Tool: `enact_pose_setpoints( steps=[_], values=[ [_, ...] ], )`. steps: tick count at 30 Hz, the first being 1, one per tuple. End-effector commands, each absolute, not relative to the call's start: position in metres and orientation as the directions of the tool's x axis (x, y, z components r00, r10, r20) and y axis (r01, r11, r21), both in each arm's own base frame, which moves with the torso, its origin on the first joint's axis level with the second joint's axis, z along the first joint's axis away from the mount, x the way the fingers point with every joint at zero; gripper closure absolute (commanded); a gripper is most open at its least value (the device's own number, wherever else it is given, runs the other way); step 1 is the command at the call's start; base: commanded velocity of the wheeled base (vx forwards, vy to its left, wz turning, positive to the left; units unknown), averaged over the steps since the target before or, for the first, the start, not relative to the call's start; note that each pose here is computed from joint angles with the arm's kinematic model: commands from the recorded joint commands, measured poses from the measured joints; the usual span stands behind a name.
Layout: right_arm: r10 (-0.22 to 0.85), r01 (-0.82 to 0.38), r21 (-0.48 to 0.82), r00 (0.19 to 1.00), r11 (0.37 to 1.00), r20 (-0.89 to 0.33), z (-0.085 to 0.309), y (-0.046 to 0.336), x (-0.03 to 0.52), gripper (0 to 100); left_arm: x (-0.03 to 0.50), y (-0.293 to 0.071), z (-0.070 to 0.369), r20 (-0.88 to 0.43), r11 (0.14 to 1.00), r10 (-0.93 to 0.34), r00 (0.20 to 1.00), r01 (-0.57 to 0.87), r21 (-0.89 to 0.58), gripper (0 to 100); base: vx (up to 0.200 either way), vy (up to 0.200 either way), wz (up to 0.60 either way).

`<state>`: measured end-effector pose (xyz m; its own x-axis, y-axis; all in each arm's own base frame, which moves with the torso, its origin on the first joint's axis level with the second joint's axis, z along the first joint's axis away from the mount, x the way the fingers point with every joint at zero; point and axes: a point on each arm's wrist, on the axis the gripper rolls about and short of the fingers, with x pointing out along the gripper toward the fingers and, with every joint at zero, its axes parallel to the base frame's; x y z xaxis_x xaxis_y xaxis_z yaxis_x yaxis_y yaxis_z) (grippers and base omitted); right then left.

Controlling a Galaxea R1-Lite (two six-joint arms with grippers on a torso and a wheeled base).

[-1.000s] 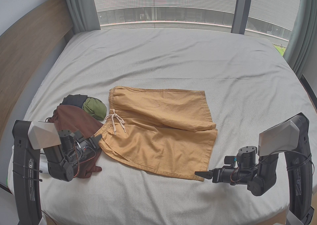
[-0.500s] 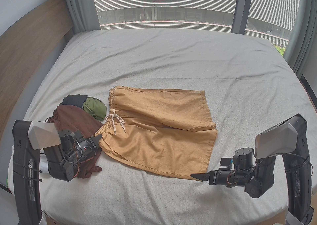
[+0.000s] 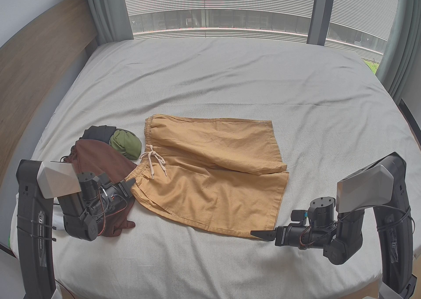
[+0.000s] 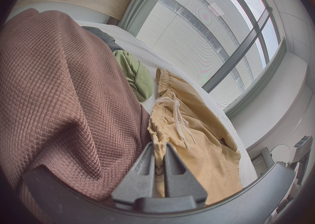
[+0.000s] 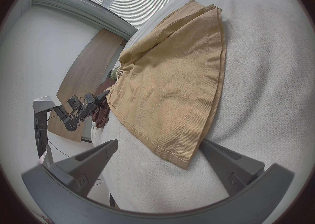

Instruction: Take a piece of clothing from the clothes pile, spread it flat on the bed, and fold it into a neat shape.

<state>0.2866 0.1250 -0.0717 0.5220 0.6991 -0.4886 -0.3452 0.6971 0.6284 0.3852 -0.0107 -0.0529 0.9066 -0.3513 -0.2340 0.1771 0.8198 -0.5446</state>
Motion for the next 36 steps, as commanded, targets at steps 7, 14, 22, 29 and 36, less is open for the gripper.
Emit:
enact_pose_setpoints(
  steps=[7, 14, 22, 29, 36],
  values=[
    [0.695, -0.327, 0.632, 0.505, 0.703, -0.512, -0.0717, 0.1222, 0.279, 0, 0.3857, -0.0101, -0.0536, -0.234, 0.82, -0.35, 0.907, 0.176, -0.545, 100, 0.0, 0.0, 0.0],
    [0.71, -0.314, 0.659, 0.494, 0.684, -0.501, -0.0703, 0.1293, 0.2767, 0, 0.385, -0.0101, -0.054, -0.237, 0.821, -0.35, 0.907, 0.175, -0.544, 100, 0.0, 0.0, 0.0],
    [0.718, -0.319, 0.672, 0.51, 0.669, -0.473, -0.067, 0.1305, 0.2781, 0, 0.3852, -0.0101, -0.0548, -0.237, 0.821, -0.35, 0.907, 0.175, -0.544, 100, 0.0, 0.0, 0.0],
    [0.715, -0.318, 0.671, 0.523, 0.669, -0.465, -0.0637, 0.1275, 0.2796, 0, 0.3851, -0.0101, -0.0556, -0.239, 0.821, -0.35, 0.906, 0.173, -0.544, 100, 0.0, 0.0, 0.0],
    [0.714, -0.318, 0.671, 0.523, 0.67, -0.465, -0.0662, 0.1285, 0.2809, 0, 0.3851, -0.0101, -0.0554, -0.238, 0.821, -0.35, 0.906, 0.174, -0.544, 100, 0.0, 0.0, 0.0]
  ],
)
